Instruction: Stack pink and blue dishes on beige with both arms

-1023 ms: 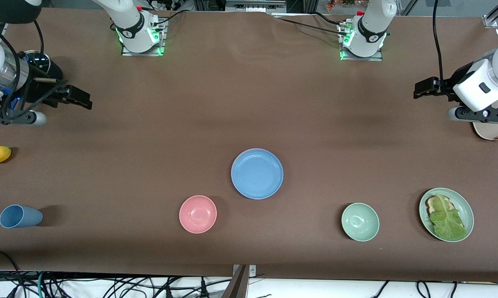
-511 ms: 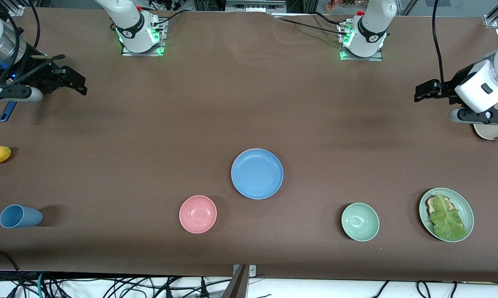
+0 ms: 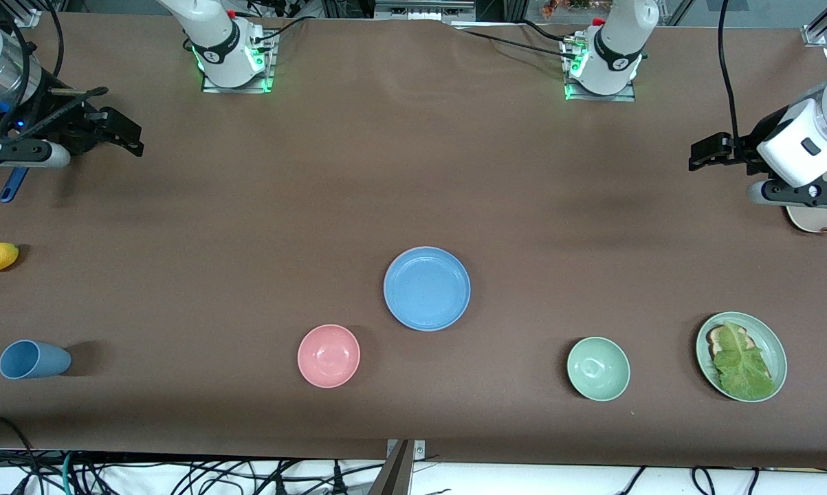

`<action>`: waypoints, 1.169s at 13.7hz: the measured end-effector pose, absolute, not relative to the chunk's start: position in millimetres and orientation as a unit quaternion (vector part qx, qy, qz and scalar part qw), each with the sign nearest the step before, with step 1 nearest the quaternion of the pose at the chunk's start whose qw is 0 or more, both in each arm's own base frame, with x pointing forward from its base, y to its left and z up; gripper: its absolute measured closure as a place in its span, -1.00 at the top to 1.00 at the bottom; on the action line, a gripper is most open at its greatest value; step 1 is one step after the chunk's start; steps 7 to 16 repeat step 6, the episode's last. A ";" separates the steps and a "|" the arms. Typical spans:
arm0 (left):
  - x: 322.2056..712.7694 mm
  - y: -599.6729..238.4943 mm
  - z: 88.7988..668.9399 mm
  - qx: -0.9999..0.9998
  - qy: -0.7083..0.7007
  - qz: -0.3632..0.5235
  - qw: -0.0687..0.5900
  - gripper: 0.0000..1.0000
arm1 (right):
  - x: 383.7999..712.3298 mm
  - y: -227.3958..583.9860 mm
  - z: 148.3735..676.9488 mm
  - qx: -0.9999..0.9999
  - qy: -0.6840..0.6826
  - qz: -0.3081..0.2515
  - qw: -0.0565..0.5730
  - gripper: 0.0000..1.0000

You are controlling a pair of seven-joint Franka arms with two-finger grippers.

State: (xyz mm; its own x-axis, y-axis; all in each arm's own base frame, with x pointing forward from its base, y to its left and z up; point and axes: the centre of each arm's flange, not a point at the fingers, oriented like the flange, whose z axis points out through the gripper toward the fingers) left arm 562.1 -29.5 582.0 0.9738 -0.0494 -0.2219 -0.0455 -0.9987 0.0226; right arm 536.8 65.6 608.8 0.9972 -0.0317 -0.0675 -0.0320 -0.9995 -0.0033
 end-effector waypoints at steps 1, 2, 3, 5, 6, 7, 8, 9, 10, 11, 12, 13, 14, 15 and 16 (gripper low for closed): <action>562.1 -29.5 582.0 0.993 -0.024 -0.112 0.009 1.00 | 537.6 65.6 608.7 -0.999 0.016 0.034 0.002 1.00; 562.1 -29.5 582.0 0.993 -0.024 -0.112 0.009 1.00 | 538.1 65.3 608.7 -0.999 0.016 0.035 0.002 1.00; 562.1 -29.5 582.0 0.993 -0.024 -0.112 0.009 1.00 | 538.5 64.3 608.5 -0.999 0.017 0.035 0.001 1.00; 562.1 -29.6 582.0 0.993 -0.024 -0.112 0.009 1.00 | 539.4 60.3 607.7 -0.999 0.020 0.035 -0.003 1.00; 562.2 -29.6 582.1 0.993 -0.024 -0.112 0.009 1.00 | 539.9 58.9 606.8 -0.999 0.021 0.036 -0.005 1.00; 562.2 -29.6 582.1 0.993 -0.024 -0.112 0.009 1.00 | 539.9 58.9 606.8 -0.999 0.021 0.036 -0.005 1.00; 562.2 -29.6 582.1 0.993 -0.024 -0.112 0.009 1.00 | 539.9 58.9 606.8 -0.999 0.021 0.036 -0.005 1.00; 562.2 -29.6 582.1 0.993 -0.024 -0.112 0.009 1.00 | 539.9 58.9 606.8 -0.999 0.021 0.036 -0.005 1.00; 562.2 -29.6 582.1 0.993 -0.024 -0.112 0.009 1.00 | 539.9 58.9 606.8 -0.999 0.021 0.036 -0.005 1.00; 562.2 -29.6 582.1 0.993 -0.024 -0.112 0.009 1.00 | 539.9 58.9 606.8 -0.999 0.021 0.036 -0.005 1.00; 562.2 -29.6 582.1 0.993 -0.024 -0.112 0.009 1.00 | 539.9 58.9 606.8 -0.999 0.021 0.036 -0.005 1.00; 562.2 -29.6 582.1 0.993 -0.024 -0.112 0.009 1.00 | 539.9 58.9 606.8 -0.999 0.021 0.036 -0.005 1.00; 562.2 -29.6 582.1 0.993 -0.024 -0.112 0.009 1.00 | 539.9 58.9 606.8 -0.999 0.021 0.036 -0.005 1.00; 562.2 -29.6 582.1 0.993 -0.024 -0.112 0.009 1.00 | 539.9 58.9 606.8 -0.999 0.021 0.036 -0.005 1.00; 562.2 -29.6 582.1 0.993 -0.024 -0.112 0.009 1.00 | 539.9 58.9 606.8 -0.999 0.021 0.036 -0.005 1.00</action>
